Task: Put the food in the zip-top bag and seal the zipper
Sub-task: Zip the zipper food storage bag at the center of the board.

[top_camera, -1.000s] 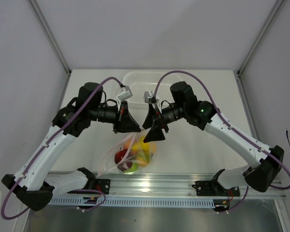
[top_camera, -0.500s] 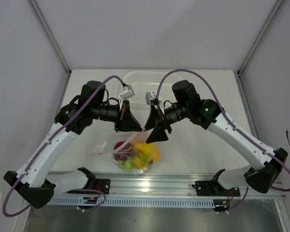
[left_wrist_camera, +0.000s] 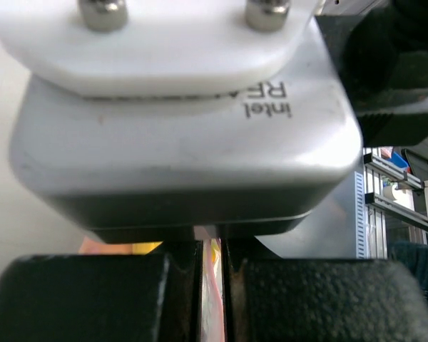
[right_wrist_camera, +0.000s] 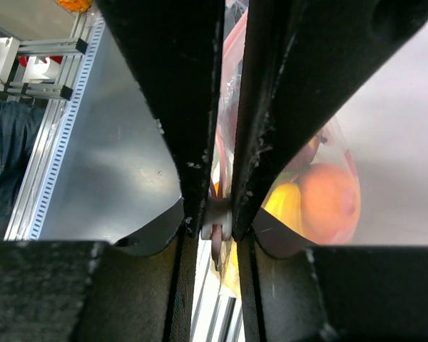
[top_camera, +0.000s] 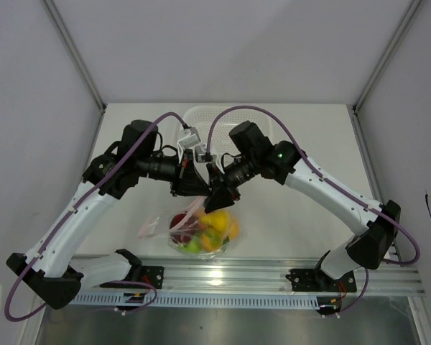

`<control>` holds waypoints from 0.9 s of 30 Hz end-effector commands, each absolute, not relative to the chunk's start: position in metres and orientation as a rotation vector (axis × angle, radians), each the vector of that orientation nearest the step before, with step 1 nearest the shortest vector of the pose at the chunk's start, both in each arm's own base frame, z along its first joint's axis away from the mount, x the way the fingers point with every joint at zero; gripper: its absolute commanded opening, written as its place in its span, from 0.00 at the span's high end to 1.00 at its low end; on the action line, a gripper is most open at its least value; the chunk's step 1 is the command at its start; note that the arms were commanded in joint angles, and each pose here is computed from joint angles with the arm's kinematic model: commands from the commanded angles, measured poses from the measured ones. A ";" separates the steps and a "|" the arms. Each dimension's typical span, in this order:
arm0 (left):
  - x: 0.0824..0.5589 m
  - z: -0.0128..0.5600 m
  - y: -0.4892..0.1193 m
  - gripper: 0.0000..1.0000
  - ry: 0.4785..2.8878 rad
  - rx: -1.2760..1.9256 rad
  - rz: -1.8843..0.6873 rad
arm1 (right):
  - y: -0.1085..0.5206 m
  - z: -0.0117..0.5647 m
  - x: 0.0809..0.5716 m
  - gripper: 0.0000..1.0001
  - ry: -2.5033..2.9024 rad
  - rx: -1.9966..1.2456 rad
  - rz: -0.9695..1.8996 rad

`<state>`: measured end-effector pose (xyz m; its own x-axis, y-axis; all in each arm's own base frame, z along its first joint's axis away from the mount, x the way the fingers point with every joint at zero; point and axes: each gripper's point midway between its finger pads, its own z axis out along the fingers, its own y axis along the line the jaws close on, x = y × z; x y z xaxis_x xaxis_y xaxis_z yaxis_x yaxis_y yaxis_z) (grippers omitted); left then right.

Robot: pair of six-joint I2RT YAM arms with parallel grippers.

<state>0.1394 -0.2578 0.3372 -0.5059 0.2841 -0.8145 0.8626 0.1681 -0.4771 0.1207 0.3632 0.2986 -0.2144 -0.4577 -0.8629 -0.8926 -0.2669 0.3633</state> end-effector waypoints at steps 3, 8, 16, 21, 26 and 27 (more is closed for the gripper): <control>0.136 0.355 -0.259 0.99 1.787 1.117 -1.353 | 0.361 0.307 0.114 0.73 1.552 -1.681 1.501; 0.137 0.353 -0.259 0.99 1.793 1.115 -1.349 | 0.360 0.305 0.112 0.75 1.548 -1.677 1.518; 0.137 0.351 -0.258 0.99 1.795 1.112 -1.342 | 0.352 0.303 0.108 0.79 1.534 -1.647 1.579; 0.138 0.353 -0.258 0.99 1.791 1.111 -1.342 | 0.350 0.302 0.105 0.77 1.522 -1.641 1.610; 0.137 0.354 -0.259 0.99 1.787 1.113 -1.342 | 0.348 0.299 0.102 0.68 1.529 -1.641 1.626; 0.138 0.354 -0.259 1.00 1.789 1.111 -1.341 | 0.348 0.299 0.102 0.68 1.531 -1.640 1.629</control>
<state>0.1369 -0.2576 0.3334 -0.5164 0.2927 -0.8047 0.8563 0.1640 -0.4898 0.1137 0.3546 0.2874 -0.2551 -0.4370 -0.8625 -0.8590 -0.3071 0.4097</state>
